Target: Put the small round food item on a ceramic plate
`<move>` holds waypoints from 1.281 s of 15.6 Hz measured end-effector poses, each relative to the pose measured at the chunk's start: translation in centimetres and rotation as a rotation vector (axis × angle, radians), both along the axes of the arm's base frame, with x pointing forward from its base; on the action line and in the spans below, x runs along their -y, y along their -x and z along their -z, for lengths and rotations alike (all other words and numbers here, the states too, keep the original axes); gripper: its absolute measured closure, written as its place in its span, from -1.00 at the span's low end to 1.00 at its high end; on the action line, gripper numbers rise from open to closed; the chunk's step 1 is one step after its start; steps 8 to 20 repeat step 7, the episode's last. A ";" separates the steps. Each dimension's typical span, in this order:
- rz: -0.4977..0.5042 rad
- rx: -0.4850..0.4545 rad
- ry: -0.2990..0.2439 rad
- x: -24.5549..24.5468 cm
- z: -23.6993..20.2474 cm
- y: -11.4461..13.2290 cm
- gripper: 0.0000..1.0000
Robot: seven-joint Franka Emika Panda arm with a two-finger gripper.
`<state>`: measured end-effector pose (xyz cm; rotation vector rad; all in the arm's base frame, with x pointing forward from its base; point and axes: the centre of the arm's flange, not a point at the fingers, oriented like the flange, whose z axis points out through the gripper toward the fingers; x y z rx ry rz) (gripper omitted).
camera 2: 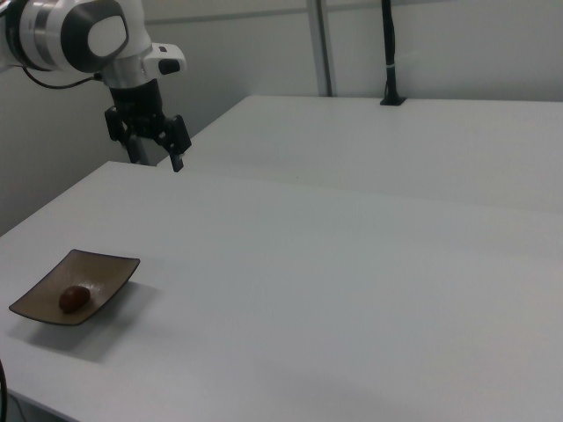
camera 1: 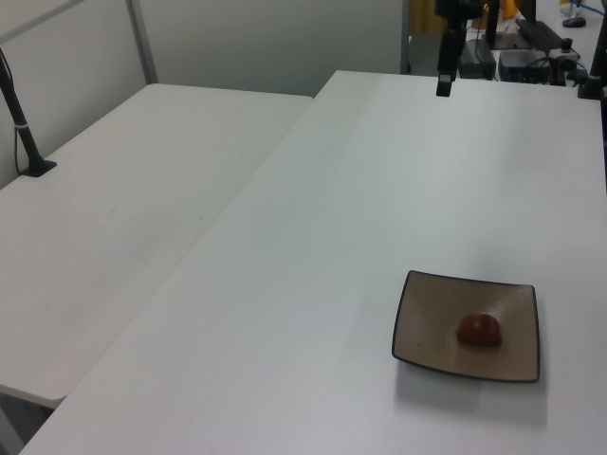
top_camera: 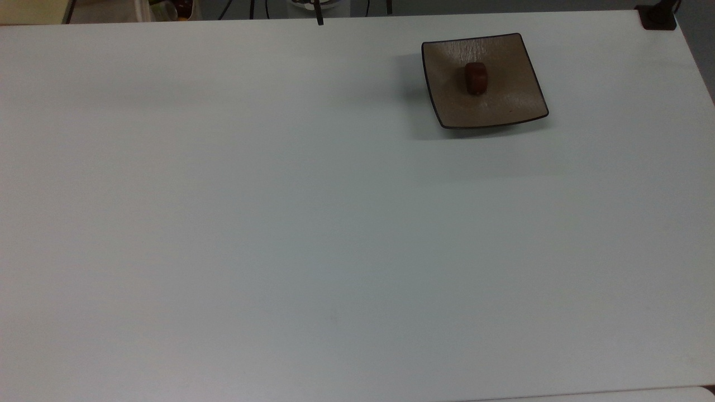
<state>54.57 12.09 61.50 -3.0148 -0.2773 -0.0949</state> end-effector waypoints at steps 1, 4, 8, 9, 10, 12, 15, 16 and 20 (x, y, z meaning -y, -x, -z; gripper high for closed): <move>-0.001 0.001 0.000 -0.1 0.0 0.0 -1.00; -0.001 0.004 -0.001 0.0 -0.1 0.0 -1.00; -0.001 0.004 -0.001 0.0 -0.1 0.0 -1.00; -0.001 0.004 -0.001 0.0 -0.1 0.0 -1.00; -0.001 0.004 -0.001 0.0 -0.1 0.0 -1.00; -0.001 0.004 -0.001 0.0 -0.1 0.0 -1.00; -0.001 0.004 -0.001 0.0 -0.1 0.0 -1.00; -0.001 0.004 -0.001 0.0 -0.1 0.0 -1.00; -0.001 0.004 -0.001 0.0 -0.1 0.0 -1.00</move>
